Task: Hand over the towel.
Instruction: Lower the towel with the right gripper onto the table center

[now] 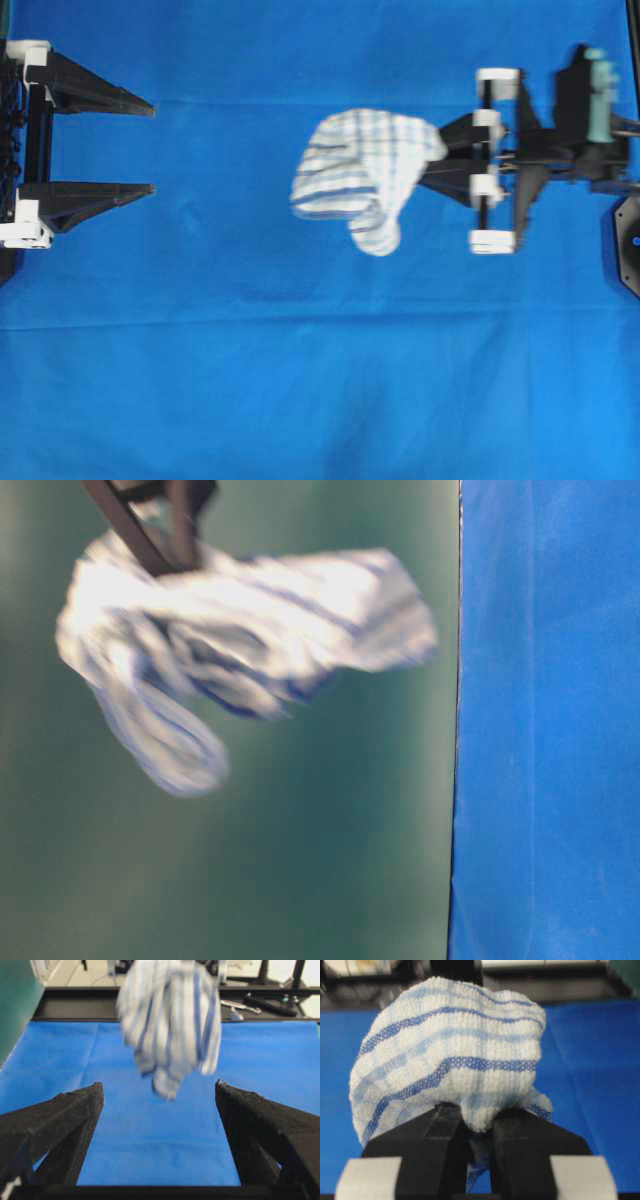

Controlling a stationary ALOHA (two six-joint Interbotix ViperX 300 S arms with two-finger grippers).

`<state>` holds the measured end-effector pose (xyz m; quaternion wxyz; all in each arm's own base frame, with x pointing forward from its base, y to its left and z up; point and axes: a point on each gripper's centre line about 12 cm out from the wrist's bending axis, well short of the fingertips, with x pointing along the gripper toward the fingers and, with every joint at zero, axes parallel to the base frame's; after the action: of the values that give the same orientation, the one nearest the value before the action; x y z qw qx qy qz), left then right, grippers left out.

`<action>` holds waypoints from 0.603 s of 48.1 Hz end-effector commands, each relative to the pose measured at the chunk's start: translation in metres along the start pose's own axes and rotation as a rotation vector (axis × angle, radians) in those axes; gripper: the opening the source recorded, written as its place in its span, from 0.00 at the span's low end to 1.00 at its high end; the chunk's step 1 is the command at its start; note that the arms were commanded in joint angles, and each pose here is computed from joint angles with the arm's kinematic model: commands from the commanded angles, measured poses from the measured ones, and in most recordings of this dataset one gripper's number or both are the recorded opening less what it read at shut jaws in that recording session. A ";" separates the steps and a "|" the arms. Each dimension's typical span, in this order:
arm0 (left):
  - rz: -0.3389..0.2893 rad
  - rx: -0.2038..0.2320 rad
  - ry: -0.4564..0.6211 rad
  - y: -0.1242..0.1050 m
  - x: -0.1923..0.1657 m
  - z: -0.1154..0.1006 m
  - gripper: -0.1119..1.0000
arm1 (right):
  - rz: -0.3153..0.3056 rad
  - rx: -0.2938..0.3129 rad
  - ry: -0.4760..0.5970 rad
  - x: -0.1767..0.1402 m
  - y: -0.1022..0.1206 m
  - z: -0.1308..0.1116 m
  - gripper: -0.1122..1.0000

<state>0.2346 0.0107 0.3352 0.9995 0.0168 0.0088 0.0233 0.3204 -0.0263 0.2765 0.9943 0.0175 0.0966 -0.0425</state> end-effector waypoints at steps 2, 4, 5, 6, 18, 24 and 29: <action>0.000 -0.002 -0.026 0.000 0.000 0.007 0.89 | -0.015 0.006 0.055 0.023 -0.005 0.003 0.20; 0.000 -0.002 -0.025 0.000 0.000 0.007 0.89 | -0.019 0.007 0.099 0.032 -0.006 -0.001 0.20; 0.000 -0.002 -0.025 0.000 0.000 0.007 0.89 | -0.019 0.006 0.122 0.037 -0.006 -0.003 0.20; -0.001 -0.002 -0.022 0.000 0.000 0.006 0.89 | -0.021 0.006 0.144 0.042 -0.007 -0.005 0.20; -0.001 -0.002 -0.018 0.000 0.000 0.004 0.89 | -0.045 0.015 0.396 0.096 -0.017 -0.048 0.20; -0.001 -0.002 -0.015 0.000 0.000 0.003 0.89 | -0.049 0.016 0.476 0.113 -0.019 -0.078 0.20; -0.001 -0.002 -0.015 0.000 0.000 0.003 0.89 | -0.054 0.023 0.512 0.118 -0.021 -0.096 0.20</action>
<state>0.2337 0.0107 0.3334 0.9995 0.0167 0.0104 0.0233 0.4110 -0.0506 0.1546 0.9317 0.0342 0.3563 -0.0617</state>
